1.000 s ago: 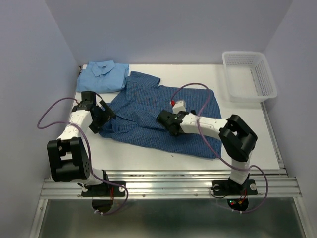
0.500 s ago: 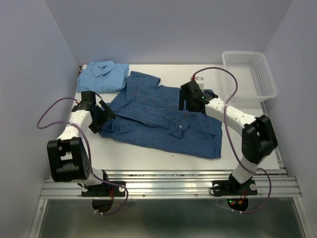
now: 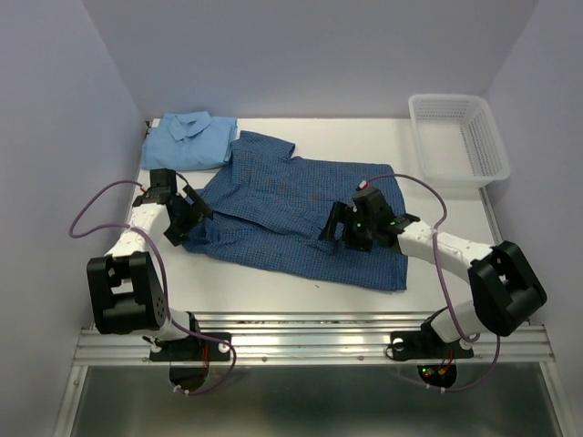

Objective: Fold and stack the long sleeve shirts
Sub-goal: Fold the shirt

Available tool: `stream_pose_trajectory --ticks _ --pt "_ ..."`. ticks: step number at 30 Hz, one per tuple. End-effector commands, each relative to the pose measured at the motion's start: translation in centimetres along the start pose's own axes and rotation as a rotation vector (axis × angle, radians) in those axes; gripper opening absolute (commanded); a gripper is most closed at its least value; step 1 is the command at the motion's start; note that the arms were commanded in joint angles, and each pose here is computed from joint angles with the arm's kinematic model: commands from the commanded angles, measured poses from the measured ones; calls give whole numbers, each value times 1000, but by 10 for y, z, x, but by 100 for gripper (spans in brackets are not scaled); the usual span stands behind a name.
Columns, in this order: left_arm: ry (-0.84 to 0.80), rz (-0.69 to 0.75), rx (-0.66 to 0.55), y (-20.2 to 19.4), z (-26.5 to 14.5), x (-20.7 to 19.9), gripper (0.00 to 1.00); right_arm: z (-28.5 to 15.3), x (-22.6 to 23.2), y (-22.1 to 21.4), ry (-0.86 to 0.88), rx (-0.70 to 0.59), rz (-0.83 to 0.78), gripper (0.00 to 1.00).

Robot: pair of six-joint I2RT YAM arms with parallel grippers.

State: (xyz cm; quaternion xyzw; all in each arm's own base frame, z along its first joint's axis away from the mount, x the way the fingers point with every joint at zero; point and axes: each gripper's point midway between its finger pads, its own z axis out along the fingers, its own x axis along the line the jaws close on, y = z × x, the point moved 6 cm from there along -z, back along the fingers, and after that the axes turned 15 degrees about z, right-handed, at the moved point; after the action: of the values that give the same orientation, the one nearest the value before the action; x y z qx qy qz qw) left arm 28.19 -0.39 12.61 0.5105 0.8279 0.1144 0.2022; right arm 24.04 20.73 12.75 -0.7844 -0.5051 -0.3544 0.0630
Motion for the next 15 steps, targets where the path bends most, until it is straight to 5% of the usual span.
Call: stream_pose_trajectory --ticks 1,15 --pt "-14 3 -13 3 -3 0 99 12 26 12 111 -40 54 100" --pt "-15 12 12 -1 2 0 99 58 -8 18 -44 -108 221 100"
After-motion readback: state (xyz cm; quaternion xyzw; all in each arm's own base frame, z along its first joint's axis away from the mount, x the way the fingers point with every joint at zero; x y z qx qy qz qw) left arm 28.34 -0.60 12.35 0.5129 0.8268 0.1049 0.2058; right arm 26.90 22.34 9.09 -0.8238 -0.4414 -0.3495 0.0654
